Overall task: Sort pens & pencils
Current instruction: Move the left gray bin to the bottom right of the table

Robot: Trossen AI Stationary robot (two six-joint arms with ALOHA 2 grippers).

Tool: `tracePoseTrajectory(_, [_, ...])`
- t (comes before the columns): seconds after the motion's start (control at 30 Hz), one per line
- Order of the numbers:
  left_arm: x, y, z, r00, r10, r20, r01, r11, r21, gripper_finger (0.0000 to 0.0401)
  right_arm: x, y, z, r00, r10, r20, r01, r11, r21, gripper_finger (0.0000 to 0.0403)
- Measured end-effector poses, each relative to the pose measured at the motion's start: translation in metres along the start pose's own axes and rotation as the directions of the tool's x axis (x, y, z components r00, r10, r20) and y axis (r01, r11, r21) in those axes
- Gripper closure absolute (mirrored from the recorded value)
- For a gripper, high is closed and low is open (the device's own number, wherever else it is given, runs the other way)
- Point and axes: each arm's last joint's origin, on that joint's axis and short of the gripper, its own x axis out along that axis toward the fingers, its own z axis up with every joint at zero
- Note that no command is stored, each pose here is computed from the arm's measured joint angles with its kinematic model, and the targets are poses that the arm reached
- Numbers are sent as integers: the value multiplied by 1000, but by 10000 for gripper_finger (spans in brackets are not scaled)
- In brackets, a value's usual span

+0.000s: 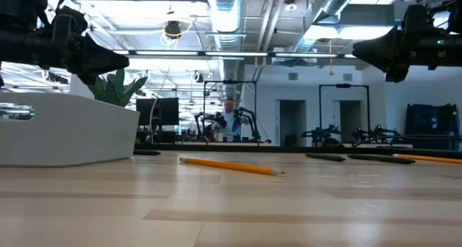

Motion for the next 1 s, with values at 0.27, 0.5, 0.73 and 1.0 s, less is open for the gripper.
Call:
tracePoseTrajectory(0.27, [0, -2, 1, 998, -63, 4, 63, 998, 9, 343, 0, 0, 0, 1000, 0, 0, 0, 1000, 0, 264])
tracePoseTrajectory(0.5, [0, 1, 1, 1000, 20, 10, -21, 999, 32, 308, 0, 0, 0, 1000, 0, 0, 0, 1000, 0, 264])
tracePoseTrajectory(0.73, [0, 1, 1, 999, 32, 11, -33, 999, 26, 271, 0, 0, 0, 1000, 0, 0, 0, 1000, 0, 264])
tracePoseTrajectory(1.0, [-1, 0, 8, 999, 36, 35, -36, 999, -3, 262, 0, 0, 0, 1000, 0, 1, 0, 1000, 0, 264])
